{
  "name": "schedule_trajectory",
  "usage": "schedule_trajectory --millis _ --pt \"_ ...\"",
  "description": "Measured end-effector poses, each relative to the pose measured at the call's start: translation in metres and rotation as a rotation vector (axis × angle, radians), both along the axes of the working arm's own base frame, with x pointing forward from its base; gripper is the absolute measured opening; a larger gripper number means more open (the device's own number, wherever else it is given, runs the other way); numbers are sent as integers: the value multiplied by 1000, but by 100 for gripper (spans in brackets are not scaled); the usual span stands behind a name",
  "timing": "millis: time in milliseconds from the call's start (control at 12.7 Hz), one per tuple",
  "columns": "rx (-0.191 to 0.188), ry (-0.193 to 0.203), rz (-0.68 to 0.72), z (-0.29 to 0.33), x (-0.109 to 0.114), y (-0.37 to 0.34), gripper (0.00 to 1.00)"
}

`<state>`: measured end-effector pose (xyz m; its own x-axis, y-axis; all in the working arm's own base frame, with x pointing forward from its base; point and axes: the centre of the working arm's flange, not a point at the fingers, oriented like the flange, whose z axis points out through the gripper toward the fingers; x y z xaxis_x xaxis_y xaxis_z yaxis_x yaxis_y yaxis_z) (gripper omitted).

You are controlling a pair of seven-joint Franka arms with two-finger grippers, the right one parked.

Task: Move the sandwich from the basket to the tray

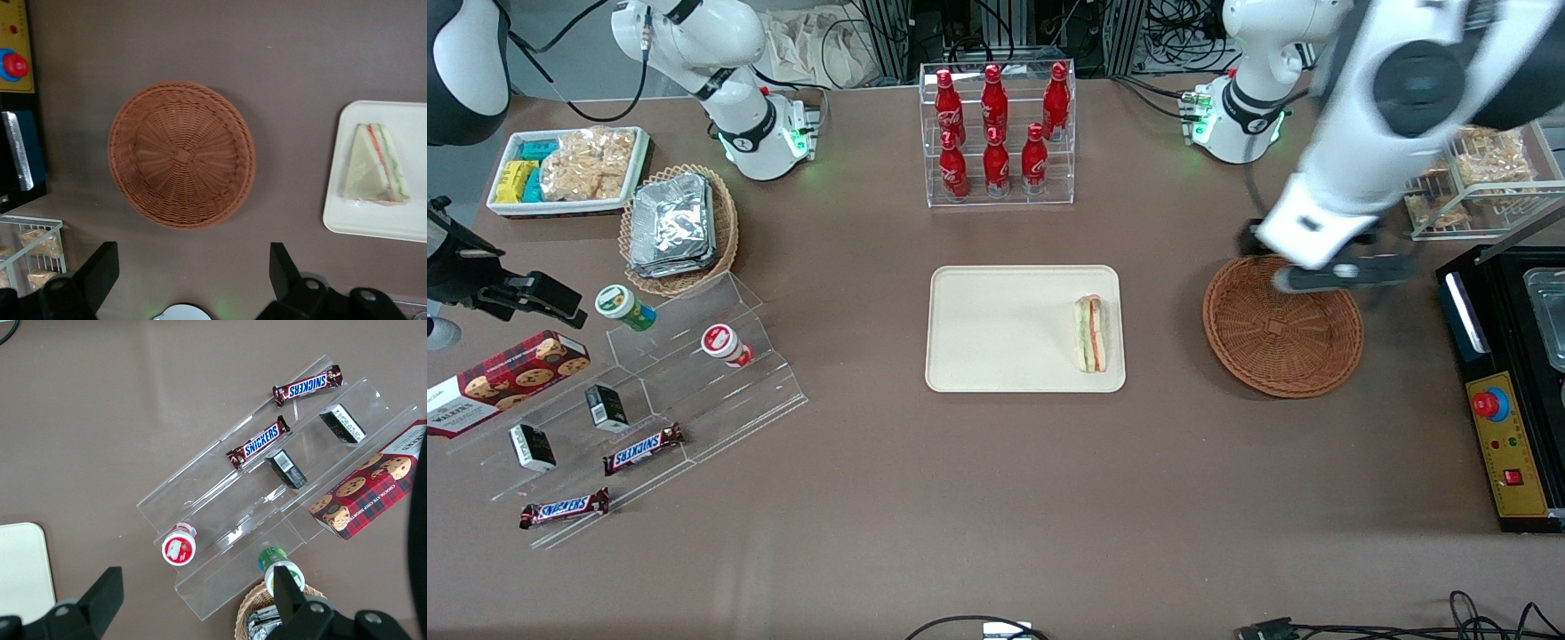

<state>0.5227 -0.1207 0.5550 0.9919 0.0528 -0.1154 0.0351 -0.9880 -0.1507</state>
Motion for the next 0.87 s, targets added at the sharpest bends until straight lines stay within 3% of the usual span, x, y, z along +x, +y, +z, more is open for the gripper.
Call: schedule_trajectory --millis 236,630,866 --pt "-40 -18 44 16 9 61 100" --pt "-125 -56 102 53 11 81 100" --pt "-133 -65 102 62 11 81 100"
